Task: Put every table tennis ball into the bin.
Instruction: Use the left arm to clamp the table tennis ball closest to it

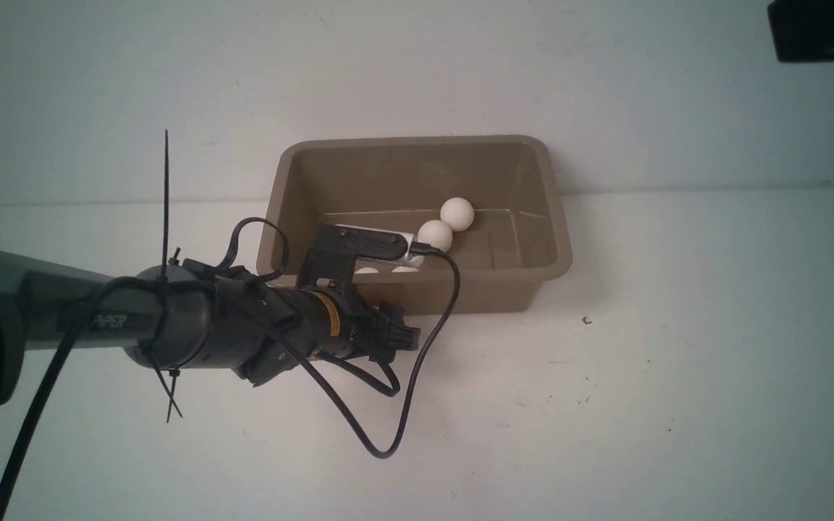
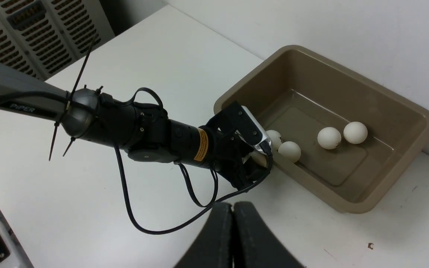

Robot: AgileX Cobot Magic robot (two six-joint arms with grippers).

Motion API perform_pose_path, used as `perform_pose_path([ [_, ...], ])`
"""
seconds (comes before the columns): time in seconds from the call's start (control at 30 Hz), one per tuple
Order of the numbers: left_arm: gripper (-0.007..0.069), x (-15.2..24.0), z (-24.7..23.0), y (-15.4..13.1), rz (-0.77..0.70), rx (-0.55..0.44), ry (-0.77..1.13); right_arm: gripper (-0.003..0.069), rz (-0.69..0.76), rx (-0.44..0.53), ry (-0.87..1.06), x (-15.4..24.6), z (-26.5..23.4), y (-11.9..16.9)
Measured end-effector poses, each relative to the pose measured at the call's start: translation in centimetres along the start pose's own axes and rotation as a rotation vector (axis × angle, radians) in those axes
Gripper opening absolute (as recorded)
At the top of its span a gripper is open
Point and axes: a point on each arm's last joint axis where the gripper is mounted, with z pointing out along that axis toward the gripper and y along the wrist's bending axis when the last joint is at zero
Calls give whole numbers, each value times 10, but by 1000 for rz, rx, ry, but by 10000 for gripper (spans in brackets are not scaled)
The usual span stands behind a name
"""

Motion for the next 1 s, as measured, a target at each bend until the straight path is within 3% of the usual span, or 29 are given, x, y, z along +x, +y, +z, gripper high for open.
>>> perform_pose_path([
  [0.3,463,-1,1,6,-11,-10,-3,-18,-5,0,0,0,0,0],
  [0.5,349,-1,1,7,-12,-9,-4,-18,-8,-1,0,0,0,0],
  [1.0,349,1,-8,10,-11,-67,73,-18,-9,-1,0,0,0,0],
])
